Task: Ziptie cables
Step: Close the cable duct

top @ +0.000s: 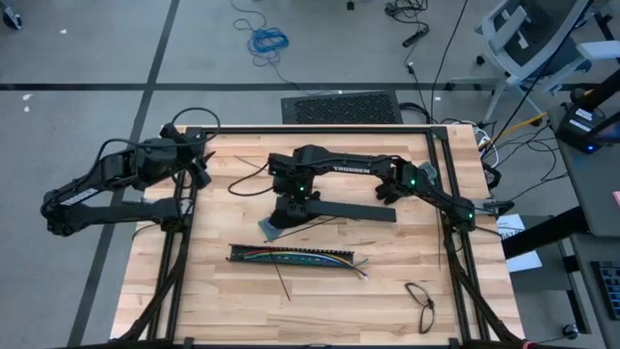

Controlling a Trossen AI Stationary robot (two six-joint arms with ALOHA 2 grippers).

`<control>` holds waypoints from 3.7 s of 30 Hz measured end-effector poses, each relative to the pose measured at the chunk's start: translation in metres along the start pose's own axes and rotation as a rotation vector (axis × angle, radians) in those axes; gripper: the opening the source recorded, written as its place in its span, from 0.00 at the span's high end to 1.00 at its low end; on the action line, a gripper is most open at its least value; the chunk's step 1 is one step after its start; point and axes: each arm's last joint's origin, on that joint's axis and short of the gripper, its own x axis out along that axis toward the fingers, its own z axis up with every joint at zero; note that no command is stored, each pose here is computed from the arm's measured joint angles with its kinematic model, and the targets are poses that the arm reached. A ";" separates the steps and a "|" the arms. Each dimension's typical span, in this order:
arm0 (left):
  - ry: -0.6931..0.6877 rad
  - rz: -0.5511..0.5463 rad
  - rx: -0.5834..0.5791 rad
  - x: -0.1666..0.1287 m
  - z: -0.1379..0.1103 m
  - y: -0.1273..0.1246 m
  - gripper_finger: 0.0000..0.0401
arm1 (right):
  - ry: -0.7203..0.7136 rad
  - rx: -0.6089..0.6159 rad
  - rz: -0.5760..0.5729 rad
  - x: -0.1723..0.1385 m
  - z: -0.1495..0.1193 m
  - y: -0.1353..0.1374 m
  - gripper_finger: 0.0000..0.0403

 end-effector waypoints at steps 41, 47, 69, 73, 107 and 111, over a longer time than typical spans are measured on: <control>0.005 -0.093 0.016 0.000 -0.002 -0.003 0.50 | 0.060 -0.019 -0.062 -0.074 -0.032 0.084 0.43; 0.001 -0.116 0.017 0.000 -0.001 -0.004 0.50 | 0.074 0.028 -0.128 -0.090 -0.045 0.108 0.43; 0.132 -0.135 0.029 -0.002 -0.016 -0.005 0.50 | 0.243 0.012 -0.215 -0.043 -0.092 0.205 0.43; 0.144 -0.156 -0.033 -0.008 -0.022 -0.004 0.50 | 0.306 -0.049 -0.247 -0.029 -0.106 0.206 0.43; 0.131 -0.410 -0.225 0.008 -0.045 -0.025 0.50 | 0.155 -0.012 -0.193 -0.038 -0.147 0.166 0.43; 0.178 -0.537 -0.303 0.031 -0.054 -0.045 0.50 | 0.166 -0.072 -0.189 -0.036 -0.147 0.165 0.43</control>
